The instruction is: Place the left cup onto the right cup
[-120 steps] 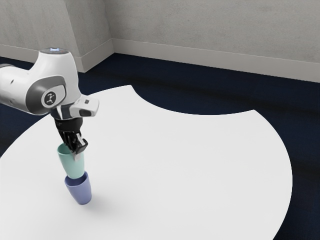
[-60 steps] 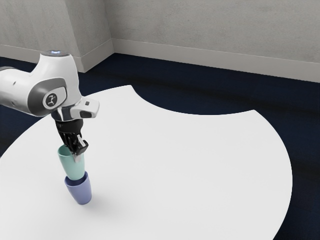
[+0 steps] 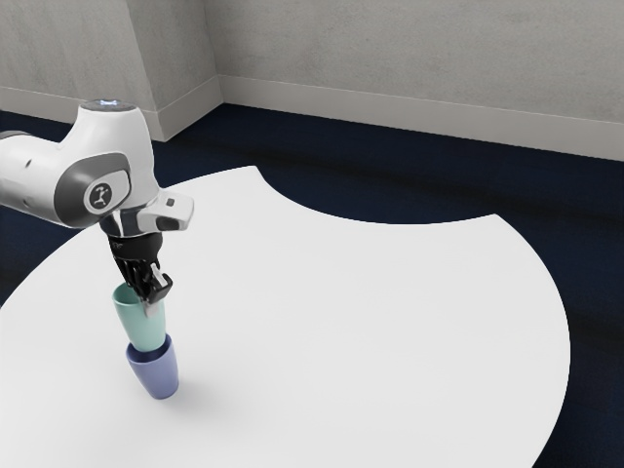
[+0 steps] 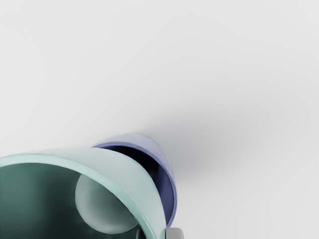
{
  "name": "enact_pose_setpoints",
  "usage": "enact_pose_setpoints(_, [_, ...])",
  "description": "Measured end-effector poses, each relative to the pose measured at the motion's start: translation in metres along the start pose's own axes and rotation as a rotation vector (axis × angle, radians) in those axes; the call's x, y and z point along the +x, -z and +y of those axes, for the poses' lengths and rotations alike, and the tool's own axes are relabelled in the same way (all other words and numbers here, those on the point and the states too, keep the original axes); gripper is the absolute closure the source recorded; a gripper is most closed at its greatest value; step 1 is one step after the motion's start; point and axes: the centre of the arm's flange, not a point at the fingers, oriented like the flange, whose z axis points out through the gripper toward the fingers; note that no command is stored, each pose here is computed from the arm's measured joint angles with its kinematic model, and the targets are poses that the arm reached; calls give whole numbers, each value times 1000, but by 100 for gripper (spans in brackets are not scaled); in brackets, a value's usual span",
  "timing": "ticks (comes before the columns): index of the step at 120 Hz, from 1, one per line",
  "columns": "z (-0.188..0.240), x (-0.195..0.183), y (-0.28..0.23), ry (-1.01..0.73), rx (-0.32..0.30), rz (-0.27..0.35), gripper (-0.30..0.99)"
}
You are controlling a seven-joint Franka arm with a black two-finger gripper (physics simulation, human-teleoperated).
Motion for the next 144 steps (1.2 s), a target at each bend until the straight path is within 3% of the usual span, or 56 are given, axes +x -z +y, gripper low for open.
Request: enact_pose_setpoints(144, [4, -2, -1, 0, 3, -2, 79])
